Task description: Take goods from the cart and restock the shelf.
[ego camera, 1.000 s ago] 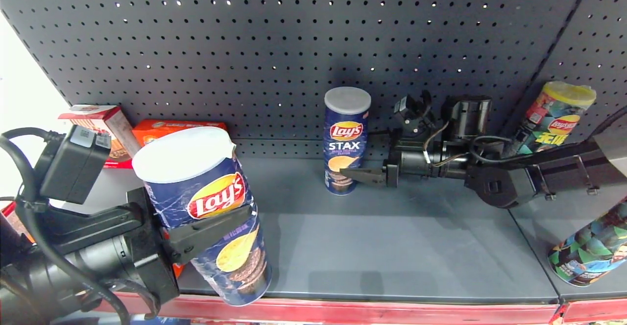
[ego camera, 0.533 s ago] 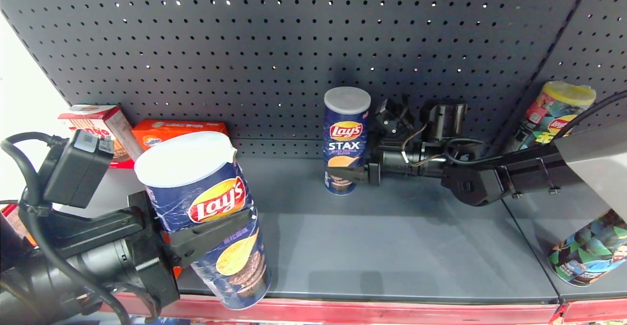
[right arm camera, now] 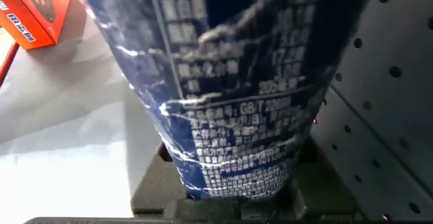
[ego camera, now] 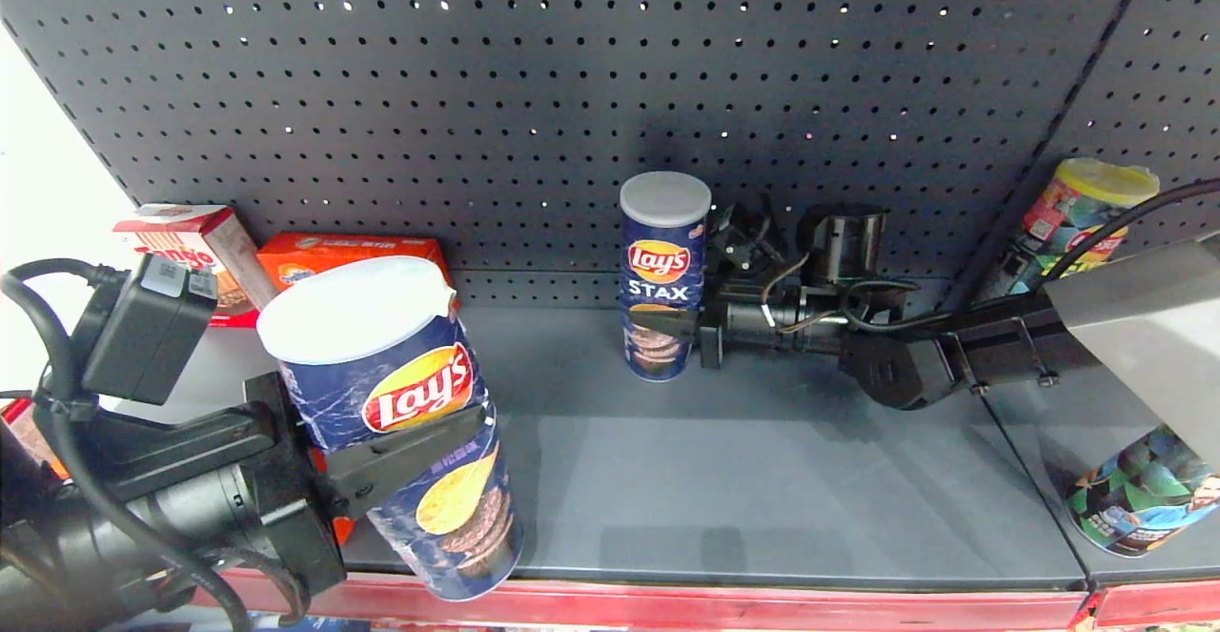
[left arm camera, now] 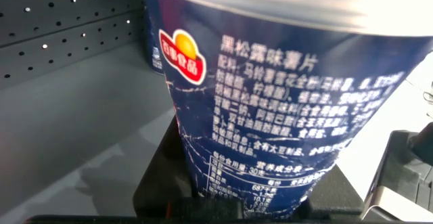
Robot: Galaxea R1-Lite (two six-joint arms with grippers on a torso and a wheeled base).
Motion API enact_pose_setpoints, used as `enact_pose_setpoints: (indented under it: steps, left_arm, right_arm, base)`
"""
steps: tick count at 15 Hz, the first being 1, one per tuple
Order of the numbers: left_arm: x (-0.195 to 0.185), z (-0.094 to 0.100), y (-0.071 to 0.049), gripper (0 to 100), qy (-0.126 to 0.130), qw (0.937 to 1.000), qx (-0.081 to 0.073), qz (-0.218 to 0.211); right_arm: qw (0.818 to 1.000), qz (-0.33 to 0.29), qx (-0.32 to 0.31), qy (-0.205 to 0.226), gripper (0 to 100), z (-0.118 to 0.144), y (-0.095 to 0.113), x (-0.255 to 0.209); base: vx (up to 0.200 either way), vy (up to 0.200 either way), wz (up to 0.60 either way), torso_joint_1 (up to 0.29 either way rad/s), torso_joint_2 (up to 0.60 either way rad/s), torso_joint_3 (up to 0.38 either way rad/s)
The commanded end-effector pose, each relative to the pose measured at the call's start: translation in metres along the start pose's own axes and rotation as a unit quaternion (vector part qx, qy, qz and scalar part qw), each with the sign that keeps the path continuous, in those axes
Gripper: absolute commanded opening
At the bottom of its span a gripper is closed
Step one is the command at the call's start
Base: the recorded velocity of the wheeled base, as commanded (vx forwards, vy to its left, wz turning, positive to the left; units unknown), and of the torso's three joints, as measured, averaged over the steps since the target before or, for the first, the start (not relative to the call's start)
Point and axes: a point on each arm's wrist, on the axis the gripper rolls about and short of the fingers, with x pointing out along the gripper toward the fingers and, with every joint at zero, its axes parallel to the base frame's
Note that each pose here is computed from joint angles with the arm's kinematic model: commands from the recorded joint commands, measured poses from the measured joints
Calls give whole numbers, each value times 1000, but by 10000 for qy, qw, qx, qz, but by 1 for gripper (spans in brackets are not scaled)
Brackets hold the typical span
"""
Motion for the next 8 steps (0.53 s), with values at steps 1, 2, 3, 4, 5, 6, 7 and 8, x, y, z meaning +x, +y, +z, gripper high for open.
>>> enact_pose_setpoints:
  steps: [1, 2, 3, 4, 5, 6, 7, 8]
  left_arm:
    - [0, 1, 0, 0, -23, 10000, 3, 0]
    - [0, 1, 0, 0, -23, 10000, 11, 0]
    - [0, 1, 0, 0, -23, 10000, 11, 0]
    - [0, 1, 0, 0, -23, 10000, 11, 0]
    - [-1, 1, 0, 0, -16, 10000, 8, 1]
    - [-1, 1, 0, 0, -10, 10000, -3, 17]
    - [-1, 1, 0, 0, -17, 10000, 0, 16]
    - [-1, 1, 0, 0, -17, 10000, 0, 16]
  right_arm:
    - [10000, 24, -17, -23, 0, 5, 3, -2]
    - [10000, 14, -28, -32, 0, 7, 4, -3]
    - [9999, 43, -74, -97, 0, 20, 11, -11]
    - [9999, 49, -79, -104, 0, 21, 12, -11]
    - [9996, 121, -147, -186, 0, 37, 23, -22]
    - [9996, 148, -159, -204, 0, 42, 29, -27]
    - [9993, 247, -175, -220, 0, 48, 47, -36]
    - [9993, 247, -175, -220, 0, 48, 47, -36]
  base:
    - [0, 0, 0, 0, 0, 0]
    - [0, 0, 0, 0, 0, 0]
    - [0, 0, 0, 0, 0, 0]
    - [0, 0, 0, 0, 0, 0]
    - [0, 0, 0, 0, 0, 0]
    - [0, 0, 0, 0, 0, 0]
    - [0, 0, 0, 0, 0, 0]
    - [0, 0, 0, 0, 0, 0]
